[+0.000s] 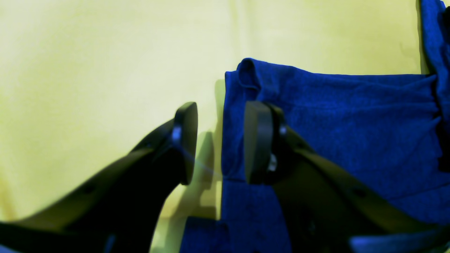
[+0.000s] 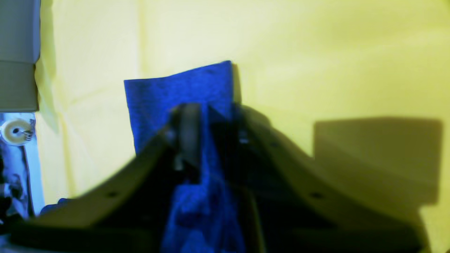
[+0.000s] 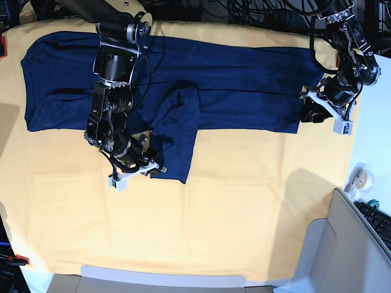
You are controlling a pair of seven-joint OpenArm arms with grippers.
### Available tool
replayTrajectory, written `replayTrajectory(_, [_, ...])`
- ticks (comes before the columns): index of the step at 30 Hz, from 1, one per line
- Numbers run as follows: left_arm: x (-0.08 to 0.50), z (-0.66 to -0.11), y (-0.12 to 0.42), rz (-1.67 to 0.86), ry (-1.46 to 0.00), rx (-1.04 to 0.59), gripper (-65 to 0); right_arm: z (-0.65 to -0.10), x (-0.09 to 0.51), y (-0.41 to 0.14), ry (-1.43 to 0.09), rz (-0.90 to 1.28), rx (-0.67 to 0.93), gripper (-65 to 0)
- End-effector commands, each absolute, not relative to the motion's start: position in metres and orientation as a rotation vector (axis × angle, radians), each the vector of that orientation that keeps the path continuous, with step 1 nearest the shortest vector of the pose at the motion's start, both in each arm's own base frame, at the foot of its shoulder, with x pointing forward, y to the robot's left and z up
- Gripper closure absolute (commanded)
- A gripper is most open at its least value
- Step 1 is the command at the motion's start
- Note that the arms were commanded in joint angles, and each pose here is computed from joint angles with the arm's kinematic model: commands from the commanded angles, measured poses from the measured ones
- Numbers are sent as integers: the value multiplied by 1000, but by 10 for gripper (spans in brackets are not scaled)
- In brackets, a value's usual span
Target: Fold the T-shirt properly
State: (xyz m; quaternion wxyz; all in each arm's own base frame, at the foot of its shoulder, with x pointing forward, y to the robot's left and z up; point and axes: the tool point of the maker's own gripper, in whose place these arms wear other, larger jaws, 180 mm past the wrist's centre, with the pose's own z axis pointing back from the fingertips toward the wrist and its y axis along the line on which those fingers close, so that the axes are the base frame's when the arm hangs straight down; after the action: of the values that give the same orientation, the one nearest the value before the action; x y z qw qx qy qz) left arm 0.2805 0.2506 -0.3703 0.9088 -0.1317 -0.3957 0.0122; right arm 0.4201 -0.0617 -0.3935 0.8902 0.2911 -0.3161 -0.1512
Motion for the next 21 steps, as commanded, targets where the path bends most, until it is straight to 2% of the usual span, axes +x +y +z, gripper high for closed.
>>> replayTrajectory(1, [288, -358, 255, 13, -862, -264, -218, -382, 430, -57, -675, -298, 621, -43])
replayTrajectory(2, [288, -358, 254, 14, -862, -265, -218, -386, 428, -55, -661, -299, 624, -7])
replayTrajectory(3, [288, -358, 254, 14, -862, -265, -218, -388, 428, -54, -655, -300, 625, 0])
replayTrajectory(10, [288, -358, 254, 14, -862, -265, -218, -375, 424, -29, -666, -242, 687, 0])
replayTrajectory(15, [288, -358, 254, 14, -860, -265, -218, -338, 407, 13, -758, -37, 692, 0])
replayTrajectory(21, [288, -357, 256, 18, -864, -263, -218, -302, 350, 97, -802, 279, 757, 0])
